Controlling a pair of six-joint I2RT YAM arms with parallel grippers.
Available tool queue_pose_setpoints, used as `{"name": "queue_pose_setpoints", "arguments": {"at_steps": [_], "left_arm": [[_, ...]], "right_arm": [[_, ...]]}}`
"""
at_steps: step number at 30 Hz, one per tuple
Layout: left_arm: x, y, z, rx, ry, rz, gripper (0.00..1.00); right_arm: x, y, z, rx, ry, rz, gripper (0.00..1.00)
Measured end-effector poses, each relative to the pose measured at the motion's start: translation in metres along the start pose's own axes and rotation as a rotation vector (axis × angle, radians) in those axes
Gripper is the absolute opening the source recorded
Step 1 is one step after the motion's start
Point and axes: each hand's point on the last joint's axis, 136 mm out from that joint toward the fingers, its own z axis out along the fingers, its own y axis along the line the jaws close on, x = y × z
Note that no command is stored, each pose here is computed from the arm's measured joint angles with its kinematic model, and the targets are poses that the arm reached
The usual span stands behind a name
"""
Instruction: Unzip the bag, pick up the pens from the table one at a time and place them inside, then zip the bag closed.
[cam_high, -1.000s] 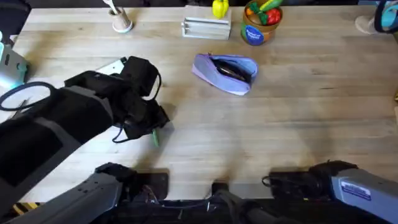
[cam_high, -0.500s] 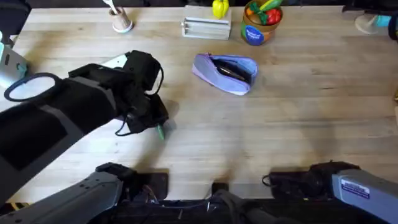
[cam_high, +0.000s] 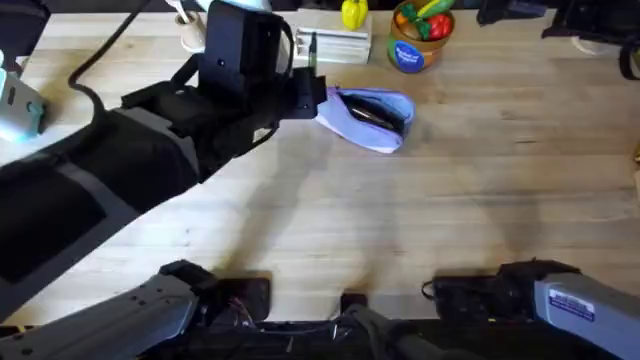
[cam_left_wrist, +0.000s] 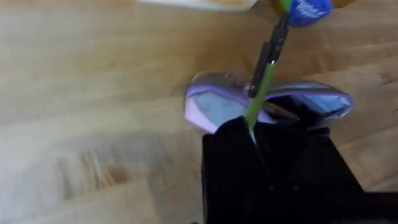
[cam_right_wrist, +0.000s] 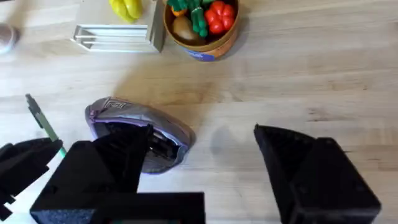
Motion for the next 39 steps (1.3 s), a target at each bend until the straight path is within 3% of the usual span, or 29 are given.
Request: {"name": "queue_pose_setpoints", "arguments": {"at_steps": [3, 6, 11, 16, 20, 23, 34, 38, 39], "left_arm": [[-0.022, -0.029, -0.002, 0.092, -0.107, 0.228, 0.042], [-0.032, -0.053, -0.007, 0.168, -0.18, 0.462, 0.042], [-0.025, -0.082, -0.002, 0.317, -0.229, 0.794, 0.041], [-0.017, -0.104, 0.01, 0.441, -0.308, 1.03, 0.041], [-0.017, -0.115, 0.015, 0.496, -0.369, 1.114, 0.041], [-0.006, -0.117, 0.023, 0.538, -0.36, 1.162, 0.041], [0.035, -0.102, 0.061, 0.58, -0.248, 1.232, 0.041], [0.043, -0.095, 0.068, 0.565, -0.229, 1.298, 0.041], [0.05, -0.088, 0.07, 0.549, -0.197, 1.355, 0.041]], "right_arm": [[0.0, 0.0, 0.0, 0.0, 0.002, 0.0, 0.997], [0.001, 0.0, -0.001, -0.001, 0.0, 0.0, 0.996], [0.0, 0.001, -0.01, -0.007, -0.017, -0.001, 0.997], [0.001, 0.001, -0.015, -0.008, -0.024, -0.001, 0.997], [0.003, 0.001, -0.015, -0.007, -0.017, -0.001, 0.997], [0.004, 0.001, -0.015, -0.006, -0.012, 0.002, 0.997], [0.004, 0.001, -0.015, -0.006, -0.012, 0.01, 0.998], [0.004, 0.001, -0.015, -0.006, -0.012, 0.014, 0.998], [0.004, 0.001, -0.015, -0.006, -0.012, 0.017, 0.997]]}}
